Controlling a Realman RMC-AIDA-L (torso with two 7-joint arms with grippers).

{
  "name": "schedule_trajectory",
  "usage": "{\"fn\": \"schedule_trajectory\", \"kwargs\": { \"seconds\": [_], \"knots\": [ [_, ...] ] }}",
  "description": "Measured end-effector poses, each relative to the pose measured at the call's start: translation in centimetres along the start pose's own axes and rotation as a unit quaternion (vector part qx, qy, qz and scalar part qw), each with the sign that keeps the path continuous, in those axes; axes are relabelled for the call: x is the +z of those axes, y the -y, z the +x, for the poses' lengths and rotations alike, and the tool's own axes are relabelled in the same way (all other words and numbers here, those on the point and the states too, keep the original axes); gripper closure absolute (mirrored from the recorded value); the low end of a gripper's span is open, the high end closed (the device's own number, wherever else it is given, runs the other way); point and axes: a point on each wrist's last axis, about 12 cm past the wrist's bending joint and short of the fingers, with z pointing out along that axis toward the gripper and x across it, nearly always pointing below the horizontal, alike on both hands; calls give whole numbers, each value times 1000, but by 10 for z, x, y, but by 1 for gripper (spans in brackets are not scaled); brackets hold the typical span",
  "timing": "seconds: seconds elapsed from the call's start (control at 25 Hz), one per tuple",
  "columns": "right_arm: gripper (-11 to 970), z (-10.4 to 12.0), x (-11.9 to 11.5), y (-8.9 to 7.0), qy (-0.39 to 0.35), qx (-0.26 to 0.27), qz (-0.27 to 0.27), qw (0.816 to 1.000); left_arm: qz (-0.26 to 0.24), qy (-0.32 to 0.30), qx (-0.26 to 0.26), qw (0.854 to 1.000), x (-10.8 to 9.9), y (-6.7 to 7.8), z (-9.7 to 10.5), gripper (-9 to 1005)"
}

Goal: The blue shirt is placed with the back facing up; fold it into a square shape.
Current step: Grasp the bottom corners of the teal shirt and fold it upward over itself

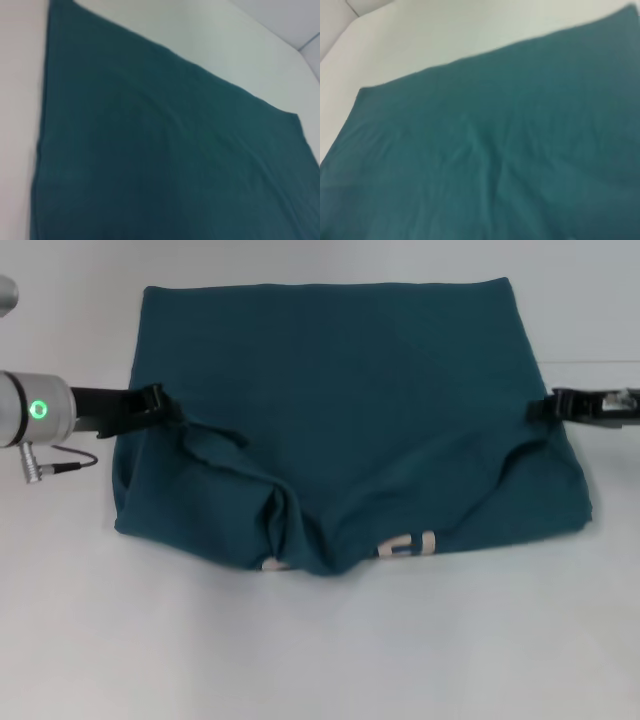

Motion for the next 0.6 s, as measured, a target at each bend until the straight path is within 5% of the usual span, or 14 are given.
{"fn": "schedule_trajectory", "kwargs": {
  "seconds": [0.6],
  "knots": [
    [929, -11, 40, -12, 55, -74, 116, 989, -110, 82, 129, 982, 32, 13, -16, 993]
  ]
}}
